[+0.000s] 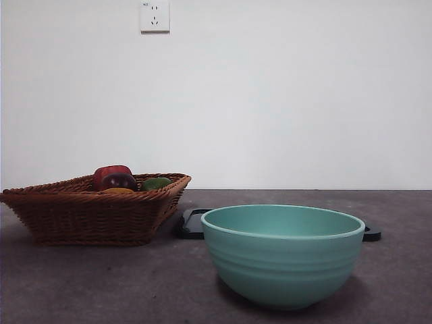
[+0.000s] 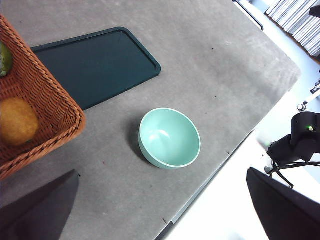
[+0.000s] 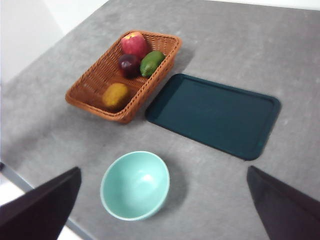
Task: Pick up the wifruite, put it on the bowl, pick up the plate, put it on desk
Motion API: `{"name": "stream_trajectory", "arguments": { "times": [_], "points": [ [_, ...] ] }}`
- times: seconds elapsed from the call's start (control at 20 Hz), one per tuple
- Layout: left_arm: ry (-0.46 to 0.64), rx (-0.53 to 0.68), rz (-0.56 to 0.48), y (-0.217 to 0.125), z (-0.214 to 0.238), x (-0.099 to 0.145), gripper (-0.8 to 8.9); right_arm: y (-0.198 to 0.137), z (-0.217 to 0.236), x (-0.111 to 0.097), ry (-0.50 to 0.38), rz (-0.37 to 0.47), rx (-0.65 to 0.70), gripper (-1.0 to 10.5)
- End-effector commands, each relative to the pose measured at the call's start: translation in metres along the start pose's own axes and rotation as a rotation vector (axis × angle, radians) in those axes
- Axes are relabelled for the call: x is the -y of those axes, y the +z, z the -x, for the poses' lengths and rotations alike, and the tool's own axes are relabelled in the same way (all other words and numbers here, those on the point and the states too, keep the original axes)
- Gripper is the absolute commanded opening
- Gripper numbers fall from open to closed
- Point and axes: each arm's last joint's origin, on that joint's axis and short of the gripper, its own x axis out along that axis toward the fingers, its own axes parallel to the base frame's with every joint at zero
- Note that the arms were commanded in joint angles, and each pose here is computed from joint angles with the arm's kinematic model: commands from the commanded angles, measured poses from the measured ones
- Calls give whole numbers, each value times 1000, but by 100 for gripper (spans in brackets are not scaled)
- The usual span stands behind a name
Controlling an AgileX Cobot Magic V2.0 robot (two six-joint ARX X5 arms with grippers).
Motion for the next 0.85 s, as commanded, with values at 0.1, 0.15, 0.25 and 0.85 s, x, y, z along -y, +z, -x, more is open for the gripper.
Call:
{"name": "stream_trajectory", "arguments": {
  "times": [0.1, 0.15, 0.25, 0.85],
  "points": [
    [-6, 46, -44, 8, 3, 3, 656, 4, 4, -2, 8, 4, 24, 661],
    [-6, 60, -53, 9, 3, 3, 656, 4, 4, -2, 8, 4, 24, 660],
    [-6, 65, -51, 10, 3, 2, 656, 4, 4, -2, 8, 4, 24, 660],
    [263, -232, 264, 37, -92, -69, 655, 6, 4, -2, 10, 10, 42, 660]
  ]
}}
